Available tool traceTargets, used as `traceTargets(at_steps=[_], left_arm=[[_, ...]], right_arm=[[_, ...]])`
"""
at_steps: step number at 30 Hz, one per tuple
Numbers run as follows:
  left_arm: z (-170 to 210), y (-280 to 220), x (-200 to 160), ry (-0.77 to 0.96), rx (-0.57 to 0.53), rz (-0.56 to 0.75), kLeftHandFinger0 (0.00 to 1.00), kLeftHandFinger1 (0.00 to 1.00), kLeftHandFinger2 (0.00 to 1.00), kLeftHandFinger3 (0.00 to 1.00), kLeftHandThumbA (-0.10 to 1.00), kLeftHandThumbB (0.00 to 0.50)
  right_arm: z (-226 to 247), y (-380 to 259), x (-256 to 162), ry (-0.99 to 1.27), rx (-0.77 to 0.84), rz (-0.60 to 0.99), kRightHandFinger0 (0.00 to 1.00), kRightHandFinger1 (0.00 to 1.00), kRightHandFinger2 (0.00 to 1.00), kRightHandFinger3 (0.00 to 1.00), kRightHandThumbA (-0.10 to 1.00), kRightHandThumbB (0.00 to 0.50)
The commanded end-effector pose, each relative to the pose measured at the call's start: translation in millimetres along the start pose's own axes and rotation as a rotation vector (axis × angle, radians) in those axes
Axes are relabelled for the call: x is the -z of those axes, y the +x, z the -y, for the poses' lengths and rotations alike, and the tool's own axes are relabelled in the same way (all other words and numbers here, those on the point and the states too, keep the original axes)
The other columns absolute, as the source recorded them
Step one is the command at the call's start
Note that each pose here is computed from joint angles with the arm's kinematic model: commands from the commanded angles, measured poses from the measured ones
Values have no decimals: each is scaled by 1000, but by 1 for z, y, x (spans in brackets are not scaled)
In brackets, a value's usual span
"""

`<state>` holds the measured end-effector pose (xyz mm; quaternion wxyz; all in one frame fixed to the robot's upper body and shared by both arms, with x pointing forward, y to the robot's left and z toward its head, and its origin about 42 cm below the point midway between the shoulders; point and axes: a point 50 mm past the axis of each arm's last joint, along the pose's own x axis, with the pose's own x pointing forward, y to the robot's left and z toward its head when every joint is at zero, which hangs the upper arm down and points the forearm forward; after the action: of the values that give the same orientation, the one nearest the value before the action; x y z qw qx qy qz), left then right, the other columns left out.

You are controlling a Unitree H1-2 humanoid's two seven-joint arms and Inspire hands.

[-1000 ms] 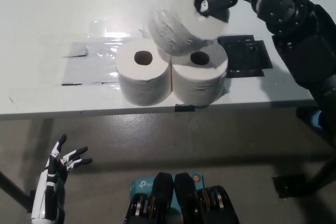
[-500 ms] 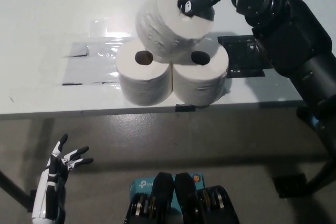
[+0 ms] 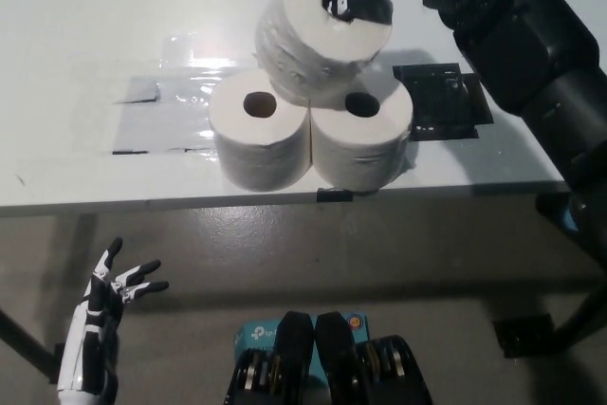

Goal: A few rolls of toilet paper are kept infront of the robot and the robot uses its right hand to lift one of the rolls and and places it on top of the other rolls to stack it.

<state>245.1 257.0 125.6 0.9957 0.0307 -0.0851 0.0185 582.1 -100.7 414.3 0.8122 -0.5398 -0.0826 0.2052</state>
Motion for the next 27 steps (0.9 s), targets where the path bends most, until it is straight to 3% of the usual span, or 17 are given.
traceTargets(at_steps=[1,3,4,5,6,8,11,13,15,16,18,20,23,24,25,26,27], left_arm=[[-2,3,-12,22,4,53,998,649,738,1000,1000,105],[-2,3,-12,20,4,54,1000,649,739,1000,1000,119],[-1,3,-12,17,3,51,1000,648,741,1000,1000,113],[-1,2,-12,17,6,49,1000,648,743,1000,1000,106],[-1,2,-12,21,7,48,1000,649,747,1000,1000,93],[0,3,-12,27,10,53,1000,645,746,1000,1000,78],[0,4,-14,21,14,56,1000,643,745,1000,1000,90],[0,5,-15,20,15,59,1000,640,742,1000,1000,81],[0,6,-15,24,16,65,1000,635,739,1000,1000,76],[0,7,-15,30,13,71,993,620,724,1000,1000,69],[-1,7,-16,29,16,70,979,609,708,1000,1000,68],[-1,7,-15,32,14,66,979,614,708,1000,1000,86],[-1,8,-16,35,18,62,982,620,707,1000,1000,83],[0,8,-17,35,23,67,982,620,705,1000,1000,70],[0,8,-17,33,24,65,981,619,704,1000,1000,69],[0,8,-17,33,23,66,981,618,702,1000,1000,67],[0,8,-17,31,22,66,980,617,701,1000,1000,63]], right_arm=[[55,-5,-42,-109,86,70,113,135,355,1000,425,35],[56,-5,-44,-118,78,64,62,92,306,1000,454,41],[54,-4,-43,-101,56,63,1,1,151,1000,439,44],[53,-4,-41,-97,48,61,0,0,88,850,432,47],[50,-3,-39,-132,23,72,0,0,6,411,461,39],[47,-4,-38,-154,0,67,0,0,0,162,486,50],[40,0,-38,-173,-37,41,2,24,82,372,482,69],[37,1,-39,-195,-49,33,0,0,10,354,493,79],[35,2,-39,-209,-67,20,0,0,0,309,493,75],[33,3,-39,-214,-86,18,0,0,0,233,470,71],[29,5,-36,-246,-108,17,0,0,0,213,469,73],[25,7,-35,-276,-138,3,0,0,0,221,501,79],[22,7,-31,-283,-175,-22,0,0,2,347,555,103],[20,8,-28,-262,-174,-45,61,94,142,497,591,152],[19,8,-27,-262,-181,-56,42,160,252,583,709,203],[19,9,-26,-255,-184,-53,102,242,389,605,747,237],[19,9,-26,-250,-185,-44,229,384,636,803,804,286]])
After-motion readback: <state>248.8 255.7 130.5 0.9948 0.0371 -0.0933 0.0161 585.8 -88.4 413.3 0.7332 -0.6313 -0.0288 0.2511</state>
